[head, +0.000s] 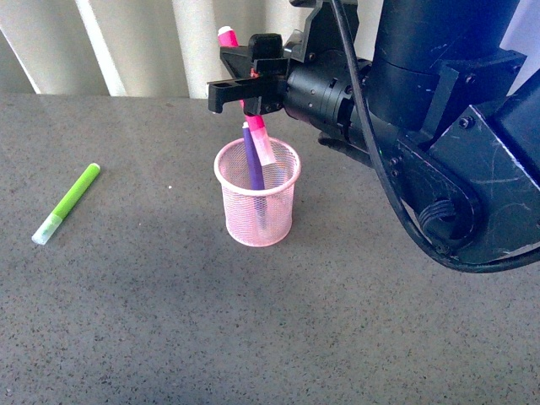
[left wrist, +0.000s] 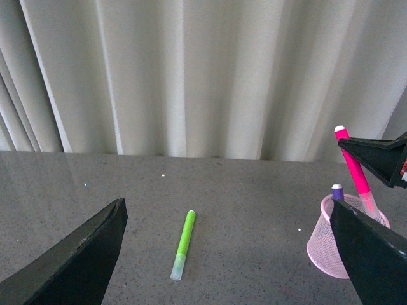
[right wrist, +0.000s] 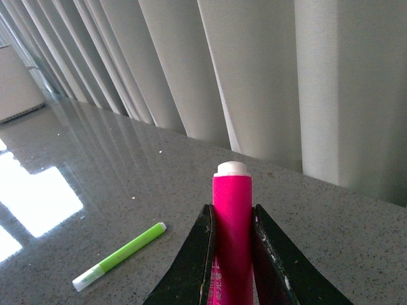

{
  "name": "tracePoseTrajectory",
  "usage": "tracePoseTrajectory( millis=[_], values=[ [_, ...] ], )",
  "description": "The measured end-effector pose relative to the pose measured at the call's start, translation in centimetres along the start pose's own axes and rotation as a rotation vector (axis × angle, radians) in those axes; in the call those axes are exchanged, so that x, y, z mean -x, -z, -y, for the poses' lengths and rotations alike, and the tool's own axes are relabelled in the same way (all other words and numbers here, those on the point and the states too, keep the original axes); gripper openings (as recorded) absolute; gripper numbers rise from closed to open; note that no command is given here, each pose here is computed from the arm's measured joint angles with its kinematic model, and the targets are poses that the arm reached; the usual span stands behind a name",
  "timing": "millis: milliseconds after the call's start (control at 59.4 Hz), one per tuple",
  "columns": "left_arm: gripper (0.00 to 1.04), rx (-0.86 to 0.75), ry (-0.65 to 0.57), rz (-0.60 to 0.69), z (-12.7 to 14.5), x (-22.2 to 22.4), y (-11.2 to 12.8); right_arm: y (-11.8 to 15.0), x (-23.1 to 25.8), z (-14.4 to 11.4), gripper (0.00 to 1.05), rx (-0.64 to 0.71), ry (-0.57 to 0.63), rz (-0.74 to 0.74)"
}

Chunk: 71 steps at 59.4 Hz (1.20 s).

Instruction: Insert purple and pink pens into pink cup

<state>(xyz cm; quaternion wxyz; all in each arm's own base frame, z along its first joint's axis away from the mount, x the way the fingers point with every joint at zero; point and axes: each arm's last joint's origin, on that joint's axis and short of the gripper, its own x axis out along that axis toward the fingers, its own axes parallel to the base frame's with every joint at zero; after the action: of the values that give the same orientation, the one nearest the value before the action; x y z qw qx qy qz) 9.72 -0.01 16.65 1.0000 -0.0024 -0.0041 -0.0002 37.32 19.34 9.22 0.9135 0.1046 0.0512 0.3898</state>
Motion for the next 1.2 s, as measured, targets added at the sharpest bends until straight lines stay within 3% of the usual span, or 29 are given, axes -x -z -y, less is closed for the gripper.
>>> tracePoseTrajectory(
  millis=[118,572,741,909,1060,1195],
  values=[
    [0.98,0.0,0.0,0.0,0.0,0.0,0.0,0.1,-0.2,0.0,0.13,0.004,0.001,0.001],
    [0.98,0.0,0.0,0.0,0.0,0.0,0.0,0.1,-0.1,0.3,1.0,-0.009,0.015,0.004],
    [0.98,0.0,0.0,0.0,0.0,0.0,0.0,-1.9,1.5,0.3,0.98,-0.035,0.032,0.031],
    [0.98,0.0,0.0,0.0,0.0,0.0,0.0,-7.8,5.1,0.2,0.98,-0.007,0.056,0.151],
    [0.98,0.0,0.0,0.0,0.0,0.0,0.0,-12.7,10.7,0.4,0.98,0.02,0.109,0.254],
    [0.98,0.0,0.0,0.0,0.0,0.0,0.0,-15.1,17.2,-0.5,0.98,0.018,0.163,0.273]
  ],
)
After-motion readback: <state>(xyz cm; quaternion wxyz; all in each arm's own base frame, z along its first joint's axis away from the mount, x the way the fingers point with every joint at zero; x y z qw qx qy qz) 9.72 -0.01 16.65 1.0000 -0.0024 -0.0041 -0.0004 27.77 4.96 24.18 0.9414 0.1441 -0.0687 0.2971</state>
